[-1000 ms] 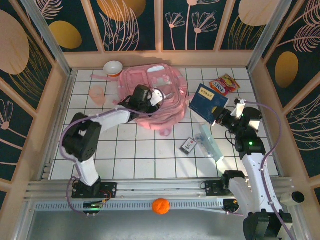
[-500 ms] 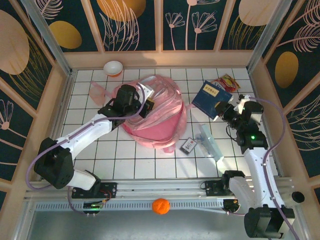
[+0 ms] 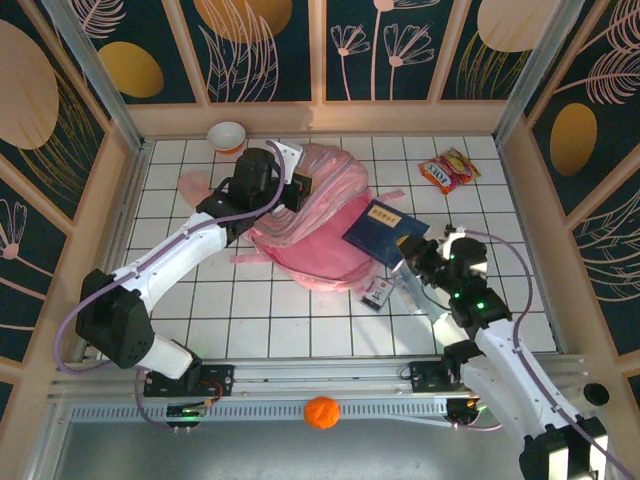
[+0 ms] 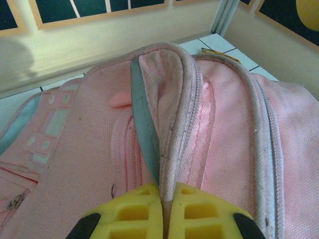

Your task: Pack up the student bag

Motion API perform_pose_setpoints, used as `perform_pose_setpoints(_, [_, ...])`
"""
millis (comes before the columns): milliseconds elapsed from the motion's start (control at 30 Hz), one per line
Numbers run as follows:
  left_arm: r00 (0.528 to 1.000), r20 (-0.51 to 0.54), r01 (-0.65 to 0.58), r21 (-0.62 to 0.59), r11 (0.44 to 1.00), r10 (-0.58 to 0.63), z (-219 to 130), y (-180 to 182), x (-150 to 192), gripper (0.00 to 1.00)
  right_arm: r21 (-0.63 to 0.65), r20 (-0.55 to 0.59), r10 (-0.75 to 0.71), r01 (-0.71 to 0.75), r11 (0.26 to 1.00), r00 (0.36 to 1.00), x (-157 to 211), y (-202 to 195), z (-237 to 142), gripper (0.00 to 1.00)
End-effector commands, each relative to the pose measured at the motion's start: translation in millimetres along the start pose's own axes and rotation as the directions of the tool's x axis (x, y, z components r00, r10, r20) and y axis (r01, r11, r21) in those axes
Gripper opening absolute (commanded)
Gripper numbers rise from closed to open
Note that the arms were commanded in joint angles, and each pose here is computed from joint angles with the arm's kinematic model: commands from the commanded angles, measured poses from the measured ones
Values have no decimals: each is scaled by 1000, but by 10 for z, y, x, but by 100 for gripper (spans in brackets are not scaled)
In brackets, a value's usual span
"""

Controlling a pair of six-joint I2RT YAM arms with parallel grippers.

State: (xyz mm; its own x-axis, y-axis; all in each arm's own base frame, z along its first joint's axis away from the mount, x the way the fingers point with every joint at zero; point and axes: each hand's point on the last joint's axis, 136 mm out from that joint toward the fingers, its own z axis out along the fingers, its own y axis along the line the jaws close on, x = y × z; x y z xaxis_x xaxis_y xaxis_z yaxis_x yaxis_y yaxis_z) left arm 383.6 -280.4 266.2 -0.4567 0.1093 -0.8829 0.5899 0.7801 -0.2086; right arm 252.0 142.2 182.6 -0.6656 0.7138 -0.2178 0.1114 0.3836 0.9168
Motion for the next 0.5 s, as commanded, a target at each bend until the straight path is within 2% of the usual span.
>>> perform_pose_setpoints(0, [980, 199, -17, 30, 999, 10, -168, -120, -663, 0, -201, 78, 29, -12, 979, 997, -100, 518, 18, 0])
perform_pose_setpoints(133, [979, 202, -23, 42, 999, 14, -157, -140, -705, 0, -275, 65, 72, -52, 960, 995, 39, 614, 189, 0])
perform_pose_setpoints(467, [976, 219, -4, 93, 996, -16, -161, -212, -734, 0, -314, 76, 103, -74, 946, 992, 198, 824, 708, 0])
